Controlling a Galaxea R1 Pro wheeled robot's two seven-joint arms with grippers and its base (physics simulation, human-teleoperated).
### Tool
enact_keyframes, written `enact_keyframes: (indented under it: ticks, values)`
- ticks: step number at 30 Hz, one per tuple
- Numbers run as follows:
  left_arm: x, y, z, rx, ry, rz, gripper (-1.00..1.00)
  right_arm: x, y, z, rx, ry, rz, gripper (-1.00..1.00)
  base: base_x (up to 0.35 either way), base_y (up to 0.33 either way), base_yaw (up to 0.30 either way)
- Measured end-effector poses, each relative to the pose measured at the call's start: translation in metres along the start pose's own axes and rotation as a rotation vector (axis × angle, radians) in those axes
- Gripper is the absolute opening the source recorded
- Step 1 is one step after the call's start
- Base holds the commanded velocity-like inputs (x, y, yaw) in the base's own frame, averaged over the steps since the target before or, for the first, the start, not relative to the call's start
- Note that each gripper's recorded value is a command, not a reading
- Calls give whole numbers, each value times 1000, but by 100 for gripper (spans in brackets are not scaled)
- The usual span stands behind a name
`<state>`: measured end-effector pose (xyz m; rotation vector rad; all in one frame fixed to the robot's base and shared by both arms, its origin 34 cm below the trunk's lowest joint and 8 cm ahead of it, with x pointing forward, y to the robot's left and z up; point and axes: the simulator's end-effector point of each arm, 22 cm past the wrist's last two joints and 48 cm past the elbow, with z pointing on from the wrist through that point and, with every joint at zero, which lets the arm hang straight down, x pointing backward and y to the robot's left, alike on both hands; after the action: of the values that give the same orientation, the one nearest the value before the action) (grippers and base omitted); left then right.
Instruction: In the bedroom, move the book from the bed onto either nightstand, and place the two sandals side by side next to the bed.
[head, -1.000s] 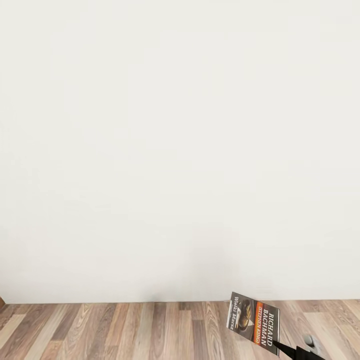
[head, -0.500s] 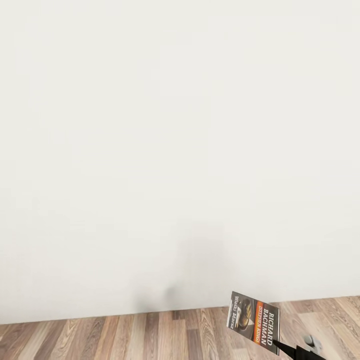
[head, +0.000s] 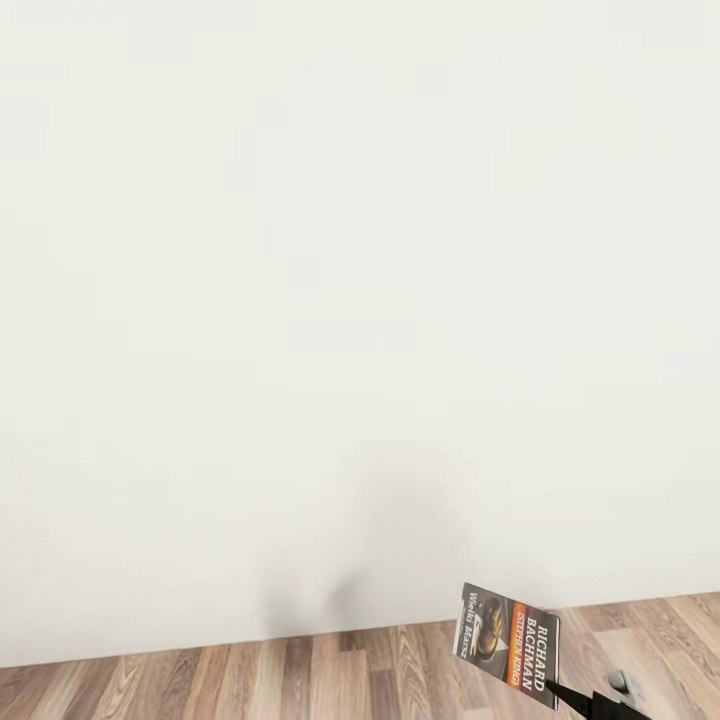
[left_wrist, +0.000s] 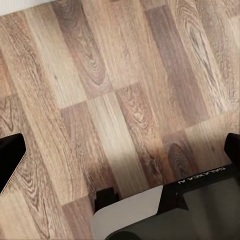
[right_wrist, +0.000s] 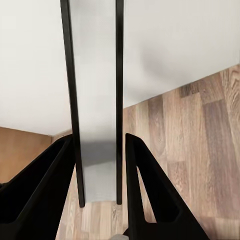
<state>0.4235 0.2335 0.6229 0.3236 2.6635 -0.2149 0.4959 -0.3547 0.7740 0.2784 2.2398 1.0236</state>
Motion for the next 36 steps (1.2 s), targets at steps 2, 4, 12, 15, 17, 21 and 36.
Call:
enact_keyframes:
  ticks: [2,4,12,15,17,21,36]
  values:
    - [0,0,0,0,0,0,100,0,0,0,0,0,0,-100,316,0,0]
    - [0,0,0,0,1,0,100,0,0,0,0,0,0,-100,322,0,0]
    - [0,0,0,0,0,0,100,1,0,0,0,2,-1,-100,326,0,-1]
    - [0,0,0,0,0,1,100,1,0,0,0,3,-1,-100,326,0,-75]
    - [0,0,0,0,1,1,100,1,0,0,0,3,-1,-100,326,0,-159]
    - [1,0,0,1,3,0,100,1,-1,0,1,3,1,-100,136,0,-203]
    - [2,0,1,1,6,0,100,1,-1,1,2,2,4,-100,8,0,-219]
